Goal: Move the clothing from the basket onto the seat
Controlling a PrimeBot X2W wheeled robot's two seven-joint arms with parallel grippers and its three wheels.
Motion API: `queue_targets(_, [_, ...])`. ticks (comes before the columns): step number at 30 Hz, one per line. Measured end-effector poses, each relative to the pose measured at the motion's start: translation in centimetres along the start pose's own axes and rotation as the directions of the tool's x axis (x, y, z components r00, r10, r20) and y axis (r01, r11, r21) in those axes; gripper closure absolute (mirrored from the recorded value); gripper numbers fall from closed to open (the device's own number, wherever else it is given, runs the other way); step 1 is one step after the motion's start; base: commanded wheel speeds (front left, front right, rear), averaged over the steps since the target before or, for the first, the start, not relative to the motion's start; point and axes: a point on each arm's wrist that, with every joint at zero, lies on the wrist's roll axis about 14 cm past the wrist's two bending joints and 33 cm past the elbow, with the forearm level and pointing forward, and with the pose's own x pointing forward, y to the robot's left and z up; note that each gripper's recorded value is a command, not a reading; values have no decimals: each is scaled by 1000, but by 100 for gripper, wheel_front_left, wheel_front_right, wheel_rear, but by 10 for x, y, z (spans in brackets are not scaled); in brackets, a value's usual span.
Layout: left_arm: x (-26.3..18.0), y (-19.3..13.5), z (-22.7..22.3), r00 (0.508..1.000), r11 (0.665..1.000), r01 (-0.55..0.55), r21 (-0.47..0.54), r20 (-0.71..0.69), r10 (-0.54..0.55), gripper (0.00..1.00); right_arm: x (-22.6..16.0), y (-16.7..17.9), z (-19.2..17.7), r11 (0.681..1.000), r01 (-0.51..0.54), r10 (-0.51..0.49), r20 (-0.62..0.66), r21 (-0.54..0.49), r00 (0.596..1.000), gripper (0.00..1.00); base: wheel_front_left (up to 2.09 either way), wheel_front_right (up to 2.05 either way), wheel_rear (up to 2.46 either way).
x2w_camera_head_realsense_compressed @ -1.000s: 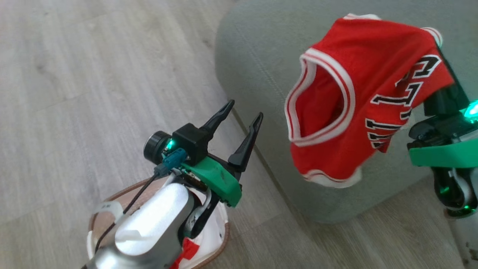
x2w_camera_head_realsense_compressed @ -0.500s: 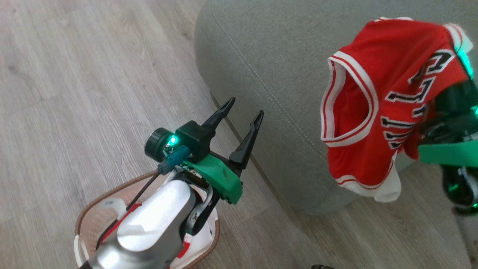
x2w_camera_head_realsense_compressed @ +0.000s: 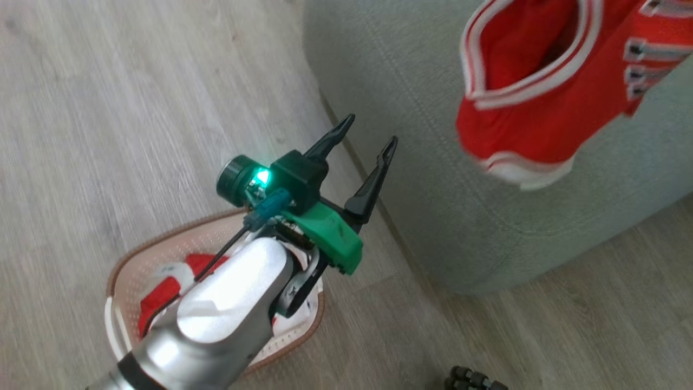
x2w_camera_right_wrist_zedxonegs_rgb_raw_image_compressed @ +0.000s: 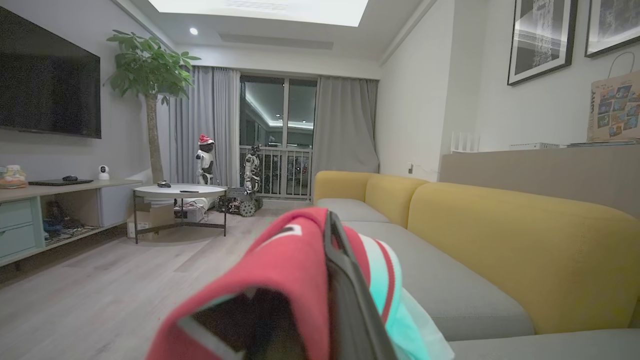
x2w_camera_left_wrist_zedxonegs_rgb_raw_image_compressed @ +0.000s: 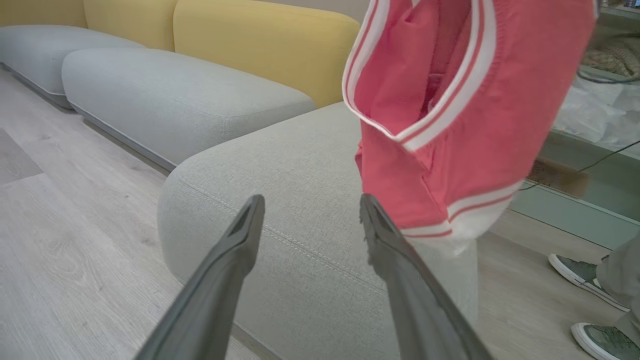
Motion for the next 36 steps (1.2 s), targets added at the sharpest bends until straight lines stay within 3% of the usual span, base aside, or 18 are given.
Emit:
queue_targets(7, [7,23,-8,1000,1000,-16,18,6,16,0,39,-16,-53,996,-41,27,-157,-85,987,100,0,0,0])
queue_targets(14, [8,44,-22,999,999,-38,19,6,37,0,63,-42,-108,991,4,-38,-259,-132,965,100,0,0,0])
queue_targets(18, [12,51,-28,999,999,-46,1,14,46,0,60,-53,-153,985,11,-74,-359,-175,930,100,0,0,0])
queue_targets(24, [10,65,-45,998,998,-65,-10,-7,65,0,32,-55,-230,981,-11,-97,-546,-191,832,100,0,0,0])
queue_targets(28, [4,73,-52,995,996,-93,-10,-23,93,0,1,-48,-273,983,-47,-88,-679,-178,728,100,0,0,0])
queue_targets(31, [2,73,-46,995,995,-100,-12,-8,100,0,-21,-44,-293,981,-89,-78,-773,-171,630,100,0,0,0])
queue_targets(32, [2,73,-46,995,995,-100,-12,-8,100,0,-21,-44,-293,981,-89,-78,-773,-171,630,100,0,0,0])
queue_targets(36, [1,73,-38,994,994,-108,-6,10,108,0,-38,-36,-303,979,-139,-53,-842,-151,537,100,0,0,0])
